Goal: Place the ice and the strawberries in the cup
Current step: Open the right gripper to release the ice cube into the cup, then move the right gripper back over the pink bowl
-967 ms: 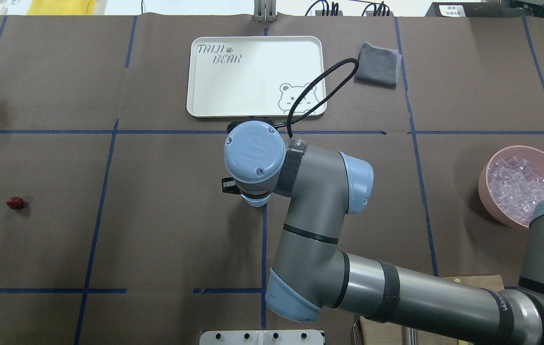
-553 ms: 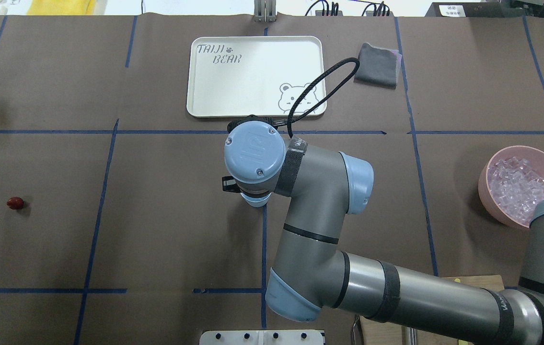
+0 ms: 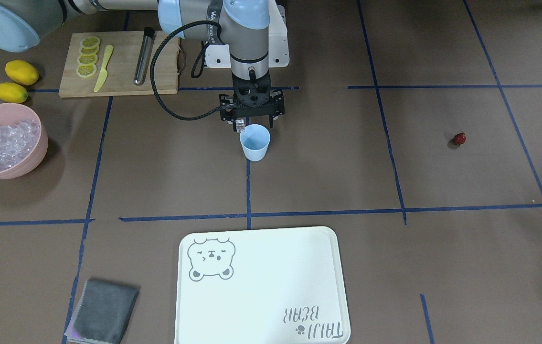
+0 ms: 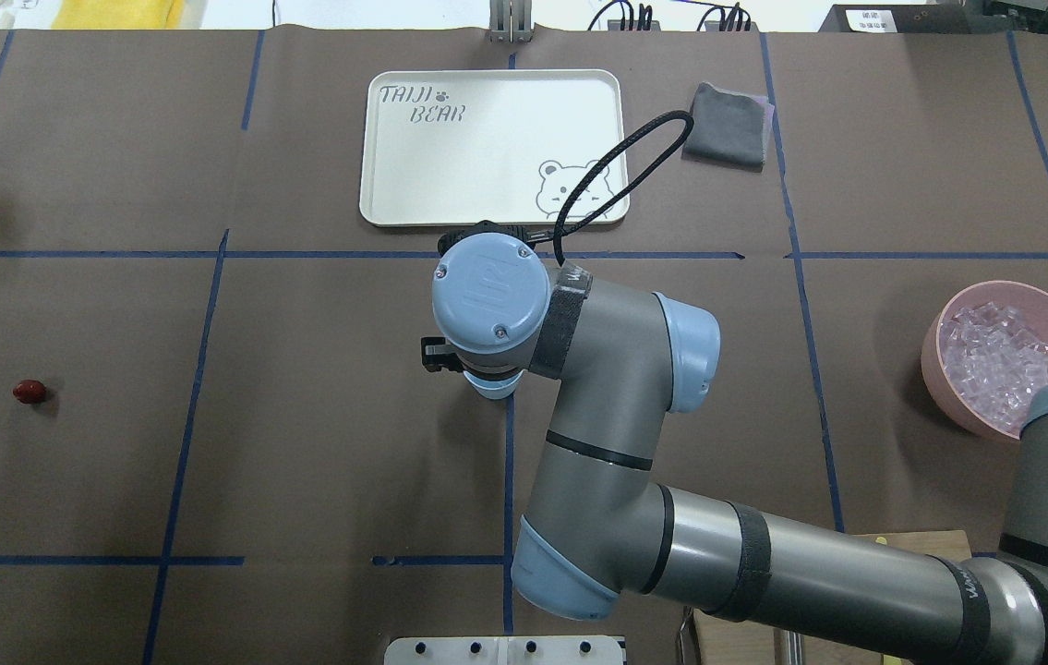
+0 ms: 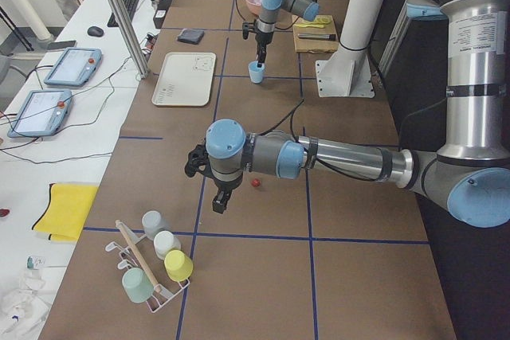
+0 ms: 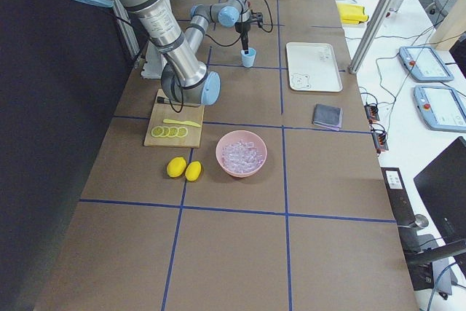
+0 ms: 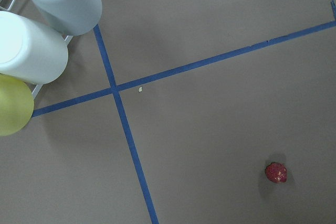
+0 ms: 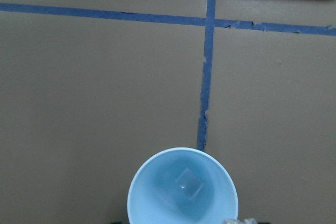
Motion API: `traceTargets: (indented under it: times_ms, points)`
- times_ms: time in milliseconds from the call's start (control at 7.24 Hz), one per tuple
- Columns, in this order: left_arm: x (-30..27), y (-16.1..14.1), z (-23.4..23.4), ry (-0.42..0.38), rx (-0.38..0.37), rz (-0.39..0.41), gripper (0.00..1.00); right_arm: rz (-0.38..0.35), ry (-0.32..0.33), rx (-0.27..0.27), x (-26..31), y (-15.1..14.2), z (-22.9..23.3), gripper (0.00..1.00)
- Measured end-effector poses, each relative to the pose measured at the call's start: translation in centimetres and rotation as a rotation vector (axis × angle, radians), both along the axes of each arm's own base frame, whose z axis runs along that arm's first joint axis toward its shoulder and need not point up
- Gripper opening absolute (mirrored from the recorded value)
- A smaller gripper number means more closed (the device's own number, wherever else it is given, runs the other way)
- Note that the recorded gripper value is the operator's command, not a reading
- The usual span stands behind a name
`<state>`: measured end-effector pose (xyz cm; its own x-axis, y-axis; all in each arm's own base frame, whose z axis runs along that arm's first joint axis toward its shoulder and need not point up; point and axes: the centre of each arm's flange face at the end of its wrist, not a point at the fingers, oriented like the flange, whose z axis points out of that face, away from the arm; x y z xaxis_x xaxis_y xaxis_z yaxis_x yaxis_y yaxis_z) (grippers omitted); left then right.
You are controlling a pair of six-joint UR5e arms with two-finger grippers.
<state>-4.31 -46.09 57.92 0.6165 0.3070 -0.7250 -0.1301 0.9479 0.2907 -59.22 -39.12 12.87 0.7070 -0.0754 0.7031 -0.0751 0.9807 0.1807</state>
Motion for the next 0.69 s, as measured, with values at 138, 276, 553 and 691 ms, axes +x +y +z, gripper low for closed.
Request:
traceTargets:
  times_ms: [138, 276, 553, 691]
  points:
    - [0.0, 0.0, 0.0, 0.0, 0.0, 0.0, 1.0, 0.004, -0.011, -0.001, 0.0, 0.0, -0.7, 0.99]
    - [0.0, 0.0, 0.0, 0.0, -0.001, 0.0, 1.0, 0.014, -0.026, -0.006, 0.1, 0.1, -1.7, 0.99]
    - [0.0, 0.0, 0.1, 0.0, -0.001, 0.0, 1.0, 0.025, -0.034, -0.016, 0.1, 0.1, -2.1, 0.99]
    - [0.0, 0.0, 0.1, 0.0, -0.001, 0.0, 1.0, 0.023, -0.032, -0.014, 0.1, 0.0, -2.0, 0.99]
